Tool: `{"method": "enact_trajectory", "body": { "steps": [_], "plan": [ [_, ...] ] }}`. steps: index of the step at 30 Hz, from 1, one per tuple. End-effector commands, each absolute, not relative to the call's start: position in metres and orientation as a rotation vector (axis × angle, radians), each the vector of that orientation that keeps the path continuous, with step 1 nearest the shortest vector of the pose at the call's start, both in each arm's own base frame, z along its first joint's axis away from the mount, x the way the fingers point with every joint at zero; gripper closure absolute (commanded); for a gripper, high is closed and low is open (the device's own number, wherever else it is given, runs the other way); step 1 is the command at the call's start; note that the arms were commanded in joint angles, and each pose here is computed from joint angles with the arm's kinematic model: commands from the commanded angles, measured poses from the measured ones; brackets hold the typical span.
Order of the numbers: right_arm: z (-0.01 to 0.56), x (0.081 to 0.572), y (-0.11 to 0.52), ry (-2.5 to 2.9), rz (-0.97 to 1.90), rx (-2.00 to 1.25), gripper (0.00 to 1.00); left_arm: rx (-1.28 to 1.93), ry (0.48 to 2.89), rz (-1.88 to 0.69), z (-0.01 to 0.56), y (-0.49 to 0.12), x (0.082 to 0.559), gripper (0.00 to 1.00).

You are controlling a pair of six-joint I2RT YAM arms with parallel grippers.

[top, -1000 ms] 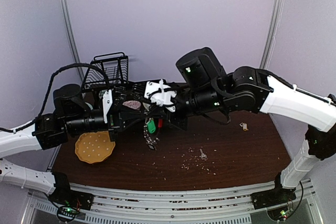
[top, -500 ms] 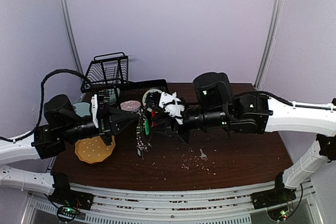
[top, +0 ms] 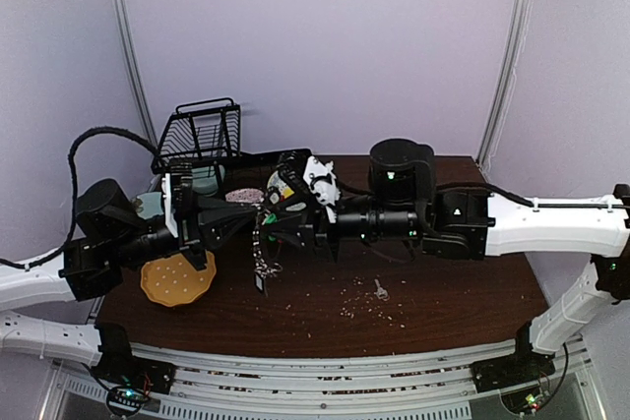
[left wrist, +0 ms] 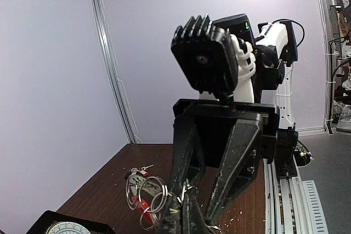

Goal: Put the keys on the keyring

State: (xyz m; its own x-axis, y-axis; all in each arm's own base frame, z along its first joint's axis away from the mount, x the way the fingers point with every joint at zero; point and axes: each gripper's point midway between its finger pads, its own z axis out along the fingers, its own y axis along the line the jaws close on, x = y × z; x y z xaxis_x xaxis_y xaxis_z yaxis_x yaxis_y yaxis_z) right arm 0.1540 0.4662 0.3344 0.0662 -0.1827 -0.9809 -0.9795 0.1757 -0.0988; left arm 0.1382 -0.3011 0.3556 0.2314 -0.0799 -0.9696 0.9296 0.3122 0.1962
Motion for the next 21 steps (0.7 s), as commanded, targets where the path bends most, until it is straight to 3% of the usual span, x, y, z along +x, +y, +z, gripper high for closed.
{"method": "enact_trajectory", "body": {
  "steps": [1,3,6,12,21],
  "plan": [
    [0.337,0.154,0.473,1.341,0.970,-1.220,0.72,0.916,1.009,-0.898,0.382,-0.290,0.135,1.00],
    [0.334,0.154,0.474,1.347,0.976,-1.221,0.73,0.890,1.001,-0.894,0.384,-0.286,0.136,1.00],
    [0.333,0.151,0.479,1.348,1.003,-1.236,0.85,0.865,0.987,-0.894,0.386,-0.282,0.136,1.00],
    [0.326,0.143,0.488,1.344,1.061,-1.294,0.99,0.808,0.981,-0.879,0.389,-0.274,0.140,1.00],
    [0.301,0.146,0.508,1.449,1.030,-1.390,1.00,0.768,0.975,-0.911,0.392,-0.269,0.139,1.00]
  ]
}}
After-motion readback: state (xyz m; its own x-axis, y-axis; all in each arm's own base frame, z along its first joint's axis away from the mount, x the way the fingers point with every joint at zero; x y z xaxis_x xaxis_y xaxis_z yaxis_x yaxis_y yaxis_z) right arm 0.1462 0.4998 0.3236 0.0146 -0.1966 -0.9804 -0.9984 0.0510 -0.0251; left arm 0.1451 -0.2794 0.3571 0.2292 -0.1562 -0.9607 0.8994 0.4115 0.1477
